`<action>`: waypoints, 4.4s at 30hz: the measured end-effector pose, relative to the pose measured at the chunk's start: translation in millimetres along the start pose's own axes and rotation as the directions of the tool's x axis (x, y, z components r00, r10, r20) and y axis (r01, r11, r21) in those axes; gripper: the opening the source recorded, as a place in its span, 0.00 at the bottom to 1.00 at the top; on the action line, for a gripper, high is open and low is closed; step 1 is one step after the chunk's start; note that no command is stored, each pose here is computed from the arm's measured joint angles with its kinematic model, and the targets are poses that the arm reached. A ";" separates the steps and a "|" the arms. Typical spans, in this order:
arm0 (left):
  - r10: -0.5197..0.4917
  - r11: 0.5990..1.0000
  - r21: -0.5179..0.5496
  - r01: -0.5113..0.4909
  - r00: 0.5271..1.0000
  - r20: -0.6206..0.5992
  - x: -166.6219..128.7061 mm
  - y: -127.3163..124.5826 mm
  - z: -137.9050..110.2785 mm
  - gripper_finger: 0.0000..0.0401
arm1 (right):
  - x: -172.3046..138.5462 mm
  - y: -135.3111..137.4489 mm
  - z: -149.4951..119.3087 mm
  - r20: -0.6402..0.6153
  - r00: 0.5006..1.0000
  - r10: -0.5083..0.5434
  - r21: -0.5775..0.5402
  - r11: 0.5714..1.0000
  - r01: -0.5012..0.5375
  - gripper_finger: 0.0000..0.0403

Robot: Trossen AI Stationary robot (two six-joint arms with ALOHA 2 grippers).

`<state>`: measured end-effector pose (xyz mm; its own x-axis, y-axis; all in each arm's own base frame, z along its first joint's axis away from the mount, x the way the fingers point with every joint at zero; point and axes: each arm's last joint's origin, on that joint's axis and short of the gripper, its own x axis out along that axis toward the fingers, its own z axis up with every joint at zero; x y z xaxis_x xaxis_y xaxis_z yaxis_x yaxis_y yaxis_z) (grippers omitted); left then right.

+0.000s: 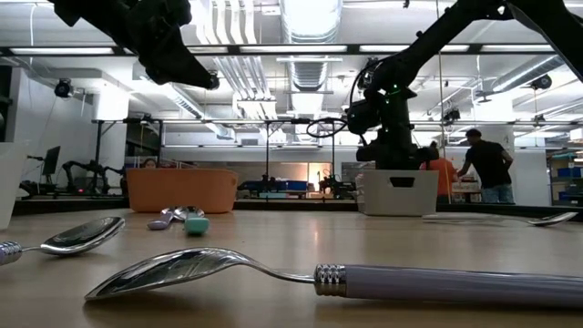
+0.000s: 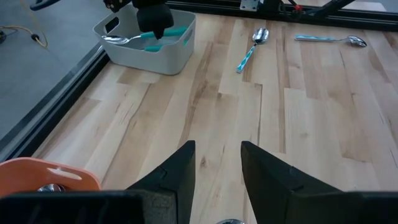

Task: Sort silverware by color (type)
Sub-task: Put the bottom light blue spoon into the gray bin, then put the top purple spoon into the white bin

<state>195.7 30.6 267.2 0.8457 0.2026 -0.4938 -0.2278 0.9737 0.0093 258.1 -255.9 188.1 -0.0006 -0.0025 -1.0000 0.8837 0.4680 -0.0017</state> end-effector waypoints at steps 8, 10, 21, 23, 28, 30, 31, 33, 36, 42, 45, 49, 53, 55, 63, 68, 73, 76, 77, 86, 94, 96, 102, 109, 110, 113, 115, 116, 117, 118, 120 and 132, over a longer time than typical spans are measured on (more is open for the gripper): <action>0.000 1.000 0.000 0.000 1.000 0.000 0.0 0.0 0.0 0.27 | 0.0 1.9 -1.7 -0.011 1.000 -0.001 0.014 1.000 0.001 0.14; 0.000 1.000 0.000 0.000 1.000 0.000 0.0 0.0 0.0 0.27 | 0.0 2.0 -1.7 -0.011 1.000 -0.001 0.014 1.000 0.001 0.14; 0.000 1.000 0.000 0.000 1.000 0.000 0.0 0.0 0.0 0.27 | 0.0 3.5 -1.8 -0.007 1.000 -0.003 0.030 1.000 0.003 0.29; 0.000 1.000 0.000 0.000 1.000 0.000 0.0 0.0 0.0 0.27 | 0.0 3.6 -1.9 -0.007 1.000 -0.003 0.030 1.000 0.003 0.31; 0.000 1.000 0.000 0.000 1.000 0.000 0.0 0.0 0.0 0.27 | -1.0 3.5 -2.3 -0.006 1.000 -0.002 0.029 1.000 0.002 0.35; 0.000 1.000 0.000 0.000 1.000 0.000 0.0 0.0 0.0 0.27 | -3.3 3.2 -3.2 -0.003 1.000 0.000 0.029 1.000 0.001 0.36; 0.000 1.000 0.000 0.000 1.000 0.000 0.0 0.0 0.0 0.27 | -5.2 3.1 -3.6 0.002 1.000 0.002 0.028 1.000 -0.002 0.36; 0.000 1.000 0.000 0.000 1.000 0.000 0.0 0.0 0.0 0.27 | -10.4 2.6 -5.0 0.017 1.000 0.007 0.027 1.000 -0.007 0.36; 0.000 1.000 0.000 0.000 1.000 0.000 0.0 -0.1 0.0 0.27 | -21.8 2.5 -8.7 0.047 0.999 0.017 0.027 0.999 -0.018 0.35; 0.000 1.000 0.000 0.000 1.000 0.000 0.0 0.0 0.0 0.27 | -52.3 10.2 -22.2 0.141 0.989 0.052 0.013 0.998 -0.054 0.33; 0.000 1.000 0.000 0.000 1.000 0.000 0.0 0.0 0.0 0.27 | -68.0 19.1 -31.1 0.199 0.977 0.080 -0.004 0.997 -0.081 0.32; 0.000 1.000 0.000 0.000 1.000 0.000 0.0 0.0 0.0 0.27 | -85.4 34.5 -44.6 0.262 0.957 0.123 -0.032 0.992 -0.119 0.32; 0.000 1.000 0.000 0.000 1.000 0.000 0.0 0.0 0.0 0.27 | -97.1 55.5 -62.1 0.287 0.944 0.165 -0.080 0.986 -0.148 0.33; 0.000 1.000 0.000 0.000 1.000 0.000 0.0 0.0 0.0 0.27 | -99.2 66.9 -70.4 0.285 0.941 0.180 -0.115 0.982 -0.153 0.33; 0.000 1.000 0.000 0.000 1.000 0.000 0.0 0.0 0.0 0.27 | -89.6 108.0 -95.3 0.251 0.952 0.175 -0.210 0.970 -0.123 0.31; 0.000 1.000 0.000 0.000 1.000 -0.002 0.0 0.0 -0.2 0.27 | -78.0 123.2 -102.8 0.215 0.965 0.153 -0.257 0.962 -0.095 0.29; 0.000 1.000 0.000 0.000 1.000 -0.005 0.0 0.0 -0.5 0.27 | -62.6 127.6 -105.4 0.163 0.983 0.088 -0.321 0.947 -0.031 0.26; 0.000 1.000 0.000 0.000 1.000 -0.007 0.0 0.0 -0.7 0.27 | -47.0 120.6 -105.3 0.094 0.995 0.016 -0.345 0.939 0.017 0.22; 0.000 1.000 0.000 0.000 1.000 -0.008 0.0 0.0 -0.8 0.27 | -41.2 117.0 -104.6 0.074 0.997 -0.005 -0.343 0.939 0.030 0.21; 0.000 1.000 0.000 0.000 1.000 -0.009 0.0 0.0 -1.0 0.27 | -6.2 75.5 -97.1 -0.038 0.991 -0.125 -0.239 0.965 0.112 0.10; 0.000 1.000 0.000 0.000 1.000 -0.008 0.0 0.0 -0.8 0.27 | -2.4 62.8 -91.9 -0.026 0.985 -0.173 -0.176 0.970 0.166 0.07; 0.000 1.000 0.001 0.000 1.000 -0.009 0.0 0.0 -0.9 0.27 | -3.2 64.2 -93.5 -0.028 0.985 -0.169 -0.159 0.974 0.163 0.07; 0.000 1.000 0.003 0.000 1.000 -0.008 0.0 0.0 -0.9 0.27 | -9.4 90.7 -115.3 -0.018 0.993 -0.116 -0.132 0.985 0.113 0.07; 0.002 1.000 0.004 -0.002 1.000 -0.006 0.0 0.1 -0.6 0.27 | -16.7 149.5 -159.1 0.170 0.985 0.005 -0.242 0.970 0.037 0.07; 0.005 1.000 0.004 -0.005 1.000 -0.006 0.0 0.2 -0.6 0.27 | -17.1 159.6 -164.5 0.207 0.977 0.050 -0.279 0.960 0.010 0.07; 0.007 1.000 0.002 -0.007 1.000 -0.006 0.0 0.2 -0.7 0.27 | -19.1 190.6 -180.4 0.326 0.919 0.221 -0.418 0.906 -0.069 0.07; 0.007 1.000 -0.005 -0.007 1.000 -0.009 0.3 0.2 -1.3 0.27 | -22.6 209.9 -189.9 0.378 0.853 0.359 -0.532 0.838 -0.117 0.07; 0.007 1.000 -0.010 -0.007 1.000 -0.013 0.3 0.2 -1.8 0.27 | -25.4 218.7 -194.4 0.397 0.814 0.425 -0.587 0.799 -0.131 0.07; 0.006 1.000 -0.021 -0.007 1.000 -0.019 0.3 0.1 -2.5 0.27 | -28.5 226.7 -198.9 0.411 0.770 0.488 -0.639 0.757 -0.138 0.07; 0.005 0.999 -0.036 -0.006 1.000 -0.026 0.3 0.0 -3.1 0.27 | -32.1 233.8 -203.1 0.422 0.725 0.543 -0.687 0.714 -0.135 0.07; -0.018 0.998 -0.064 0.016 0.999 -0.030 0.4 -1.3 -3.8 0.27 | -39.2 244.6 -209.6 0.435 0.644 0.630 -0.763 0.637 -0.107 0.07; -0.199 0.934 -0.311 0.175 0.979 -0.045 8.7 -33.1 -28.7 0.27 | -51.4 230.9 -201.9 0.422 0.576 0.700 -0.882 0.464 0.083 0.07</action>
<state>196.7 -2.9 237.6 0.8515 0.0001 -0.5244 -0.2148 0.9123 -0.3486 367.6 30.7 238.7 0.8160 -0.0470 -0.5761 -0.0029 0.9963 -0.0854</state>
